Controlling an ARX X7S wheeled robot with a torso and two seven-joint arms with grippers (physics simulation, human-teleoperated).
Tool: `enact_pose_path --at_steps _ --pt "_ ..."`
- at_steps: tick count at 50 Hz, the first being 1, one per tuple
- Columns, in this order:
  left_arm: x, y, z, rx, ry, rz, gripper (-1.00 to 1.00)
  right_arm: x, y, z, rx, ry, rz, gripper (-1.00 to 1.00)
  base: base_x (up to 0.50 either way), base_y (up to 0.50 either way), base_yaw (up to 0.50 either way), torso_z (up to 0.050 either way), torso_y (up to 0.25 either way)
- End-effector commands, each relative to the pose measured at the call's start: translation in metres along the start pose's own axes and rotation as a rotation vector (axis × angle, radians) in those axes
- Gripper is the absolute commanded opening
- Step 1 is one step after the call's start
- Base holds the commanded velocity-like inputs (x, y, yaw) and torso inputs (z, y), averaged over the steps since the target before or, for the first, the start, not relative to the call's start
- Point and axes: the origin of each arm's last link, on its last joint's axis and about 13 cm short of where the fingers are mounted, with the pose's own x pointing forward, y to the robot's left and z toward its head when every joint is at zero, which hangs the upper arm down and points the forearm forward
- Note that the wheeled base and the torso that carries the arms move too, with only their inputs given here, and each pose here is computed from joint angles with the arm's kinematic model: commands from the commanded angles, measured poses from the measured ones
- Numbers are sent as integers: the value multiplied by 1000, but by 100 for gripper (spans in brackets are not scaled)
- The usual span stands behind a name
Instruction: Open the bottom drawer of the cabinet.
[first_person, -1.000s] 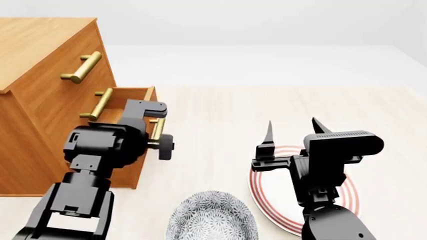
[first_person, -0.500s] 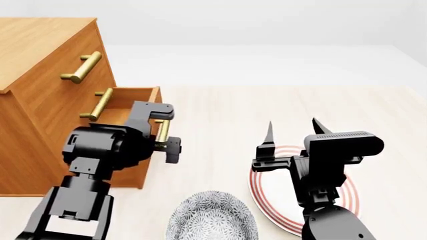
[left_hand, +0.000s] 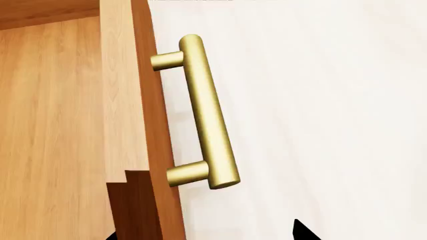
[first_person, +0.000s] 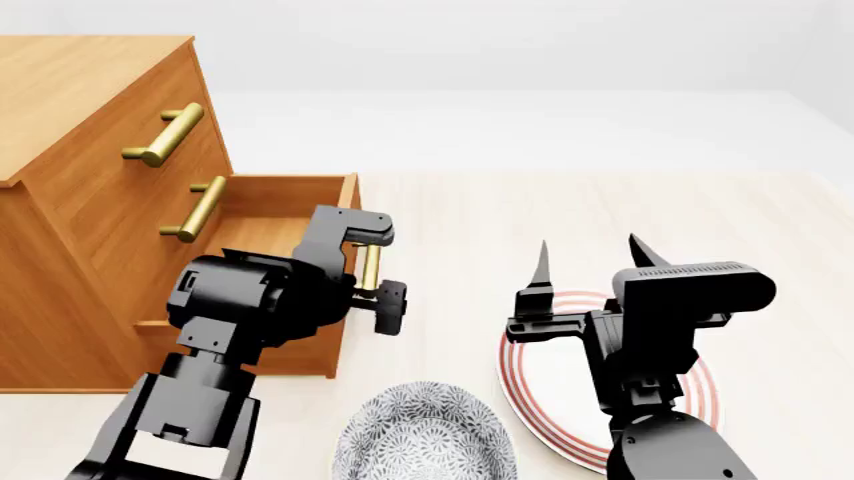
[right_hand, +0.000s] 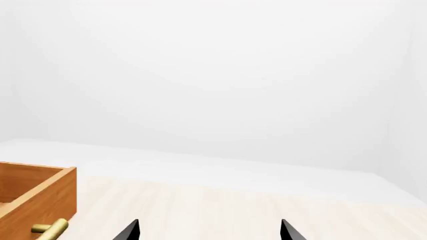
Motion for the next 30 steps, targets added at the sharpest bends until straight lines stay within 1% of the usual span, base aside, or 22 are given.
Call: enact_pose_path --at_steps 1,12,23,26,27,28,29,30 --pt "1 -27 -2 5 0 -139 100 -1 -1 0 1 0 -2 100 0 0 0 0 0" --pt "-3 -41 0 11 -16 -205 100 -1 0 -1 2 5 1 100 0 0 0 0 0" --pt "-5 -42 1 17 -29 -213 100 -1 -1 -2 3 6 -2 100 0 0 0 0 1" --pt "-9 -43 2 22 -47 -214 100 -1 -1 -2 2 6 -2 100 0 0 0 3 0" --pt "-9 -42 2 27 -73 -206 100 -1 -1 -2 2 6 -2 100 0 0 0 0 11" --pt "-11 -42 3 34 -122 -194 100 -1 -1 -1 2 5 -1 100 0 0 0 0 0" --pt "-16 -42 7 30 -203 -165 100 -1 -1 -1 2 4 -2 100 0 0 0 0 0" --pt "-17 -42 6 30 -203 -165 100 -1 -1 -1 2 4 -2 100 0 0 0 0 0"
